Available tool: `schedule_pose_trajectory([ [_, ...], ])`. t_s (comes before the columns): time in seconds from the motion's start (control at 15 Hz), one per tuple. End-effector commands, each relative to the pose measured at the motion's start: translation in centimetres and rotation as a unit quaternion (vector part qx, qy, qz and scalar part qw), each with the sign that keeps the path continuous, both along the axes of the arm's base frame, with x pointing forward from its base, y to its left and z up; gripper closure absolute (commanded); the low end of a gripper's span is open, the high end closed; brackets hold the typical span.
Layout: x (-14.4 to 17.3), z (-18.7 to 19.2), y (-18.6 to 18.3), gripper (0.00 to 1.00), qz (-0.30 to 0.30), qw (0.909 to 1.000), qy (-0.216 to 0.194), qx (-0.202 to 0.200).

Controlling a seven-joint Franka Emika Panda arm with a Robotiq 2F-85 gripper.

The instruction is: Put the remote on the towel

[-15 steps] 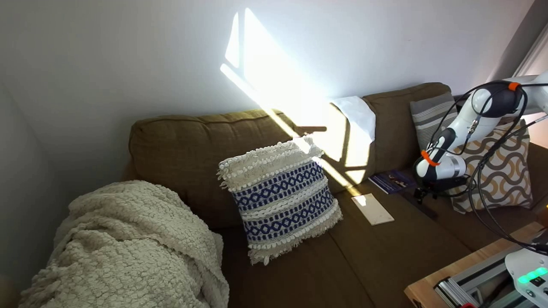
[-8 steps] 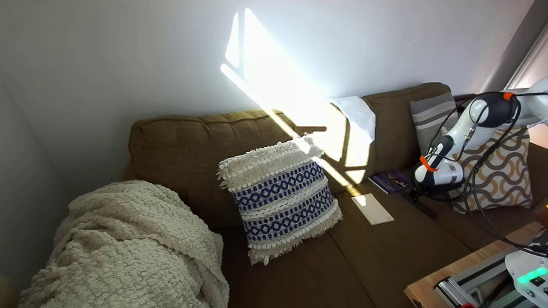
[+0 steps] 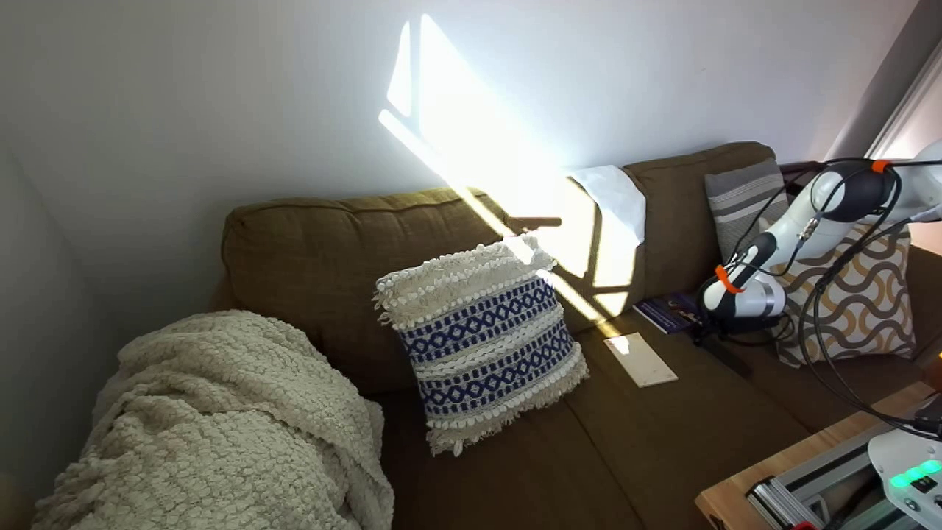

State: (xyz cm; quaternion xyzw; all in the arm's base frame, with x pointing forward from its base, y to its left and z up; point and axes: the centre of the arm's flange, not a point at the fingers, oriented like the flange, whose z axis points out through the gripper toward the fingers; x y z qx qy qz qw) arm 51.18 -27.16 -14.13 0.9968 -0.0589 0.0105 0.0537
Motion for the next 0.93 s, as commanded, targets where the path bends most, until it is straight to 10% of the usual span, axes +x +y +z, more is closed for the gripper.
schedule_pose_trajectory([
  [0.0,0.1,-1.9,-0.8,0.3,0.006,0.9998,-0.015,0.01],
  [0.4,0.1,-1.9,-0.8,0.73,0.016,0.9998,-0.01,0.009],
  [0.87,0.3,7.4,0.1,0.74,0.038,0.9989,-0.014,-0.022],
])
